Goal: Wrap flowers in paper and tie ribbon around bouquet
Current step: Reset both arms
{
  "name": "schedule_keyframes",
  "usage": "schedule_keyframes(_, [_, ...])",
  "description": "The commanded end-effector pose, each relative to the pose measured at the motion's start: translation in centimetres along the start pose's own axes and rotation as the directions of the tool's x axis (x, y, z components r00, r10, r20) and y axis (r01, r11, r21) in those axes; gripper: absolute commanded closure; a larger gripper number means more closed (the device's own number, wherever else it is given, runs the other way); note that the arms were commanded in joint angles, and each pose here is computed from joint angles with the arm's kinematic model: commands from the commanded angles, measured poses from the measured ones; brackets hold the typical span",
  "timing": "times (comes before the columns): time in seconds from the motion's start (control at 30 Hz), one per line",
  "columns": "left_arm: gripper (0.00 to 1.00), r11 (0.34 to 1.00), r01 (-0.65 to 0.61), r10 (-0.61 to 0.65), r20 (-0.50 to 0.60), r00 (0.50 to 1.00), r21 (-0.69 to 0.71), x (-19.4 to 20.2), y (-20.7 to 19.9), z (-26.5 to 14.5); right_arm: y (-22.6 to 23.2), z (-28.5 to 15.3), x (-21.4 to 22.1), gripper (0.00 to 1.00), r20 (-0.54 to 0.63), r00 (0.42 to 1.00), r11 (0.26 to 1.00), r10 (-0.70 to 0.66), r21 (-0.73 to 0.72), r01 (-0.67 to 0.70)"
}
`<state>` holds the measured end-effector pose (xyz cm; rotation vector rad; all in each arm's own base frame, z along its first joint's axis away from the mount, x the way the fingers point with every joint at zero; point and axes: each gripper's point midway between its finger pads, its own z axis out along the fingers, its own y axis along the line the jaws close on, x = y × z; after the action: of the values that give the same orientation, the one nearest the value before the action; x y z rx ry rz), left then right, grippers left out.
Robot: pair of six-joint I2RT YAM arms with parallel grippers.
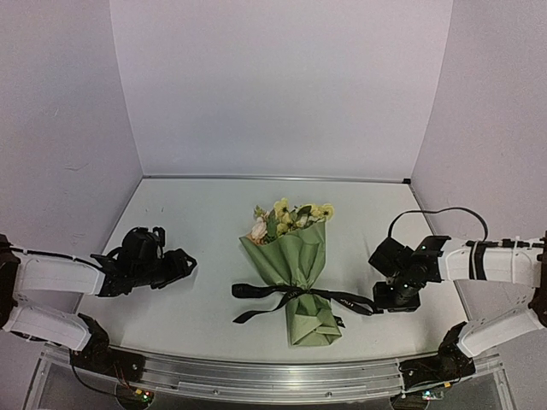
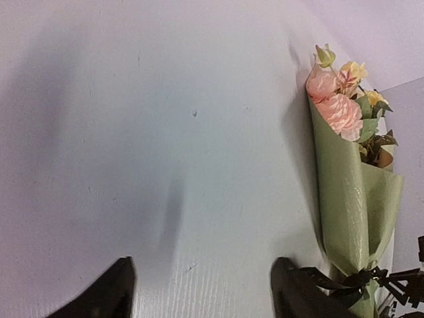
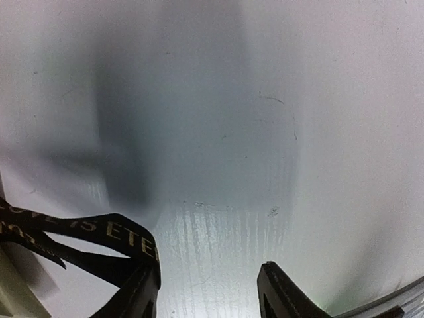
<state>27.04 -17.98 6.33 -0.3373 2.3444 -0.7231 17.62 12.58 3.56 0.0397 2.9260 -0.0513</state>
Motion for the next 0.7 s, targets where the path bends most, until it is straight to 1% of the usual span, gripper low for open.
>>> schedule_keyframes(0.0, [0.02, 0.999, -0.037, 0.035, 0.081, 0.996, 0.019, -3.0, -2.2, -1.6, -0.3, -1.6, -0.2, 0.02, 0.008, 1.0, 1.0, -0.012, 0.005, 0.012])
schedule_keyframes(0.3, [0.0, 0.987, -0.134, 0.125, 0.113, 0.986, 0.083, -5.1, -5.7, -4.3, 0.1, -4.0, -0.4, 0.02, 0.072, 0.996, 0.998, -0.06, -0.012, 0.061])
schedule_keyframes(0.4, [0.0, 0.981, -0.163, 0.151, 0.114, 0.982, 0.104, -5.6, -6.8, -4.9, 0.5, -3.8, 0.2, 0.02, 0.082, 0.994, 0.997, -0.073, -0.016, 0.075])
schedule_keyframes(0.57, [0.0, 0.975, -0.177, 0.162, 0.117, 0.98, 0.135, -5.9, -7.9, -5.1, 2.5, -3.2, 1.0, 0.02, 0.087, 0.987, 0.991, -0.136, 0.0, 0.137])
schedule_keyframes(0.67, [0.0, 0.972, -0.186, 0.171, 0.11, 0.979, 0.145, -5.8, -8.3, -5.0, 3.8, -2.3, 0.9, 0.02, 0.111, 0.986, 0.992, -0.127, -0.002, 0.128])
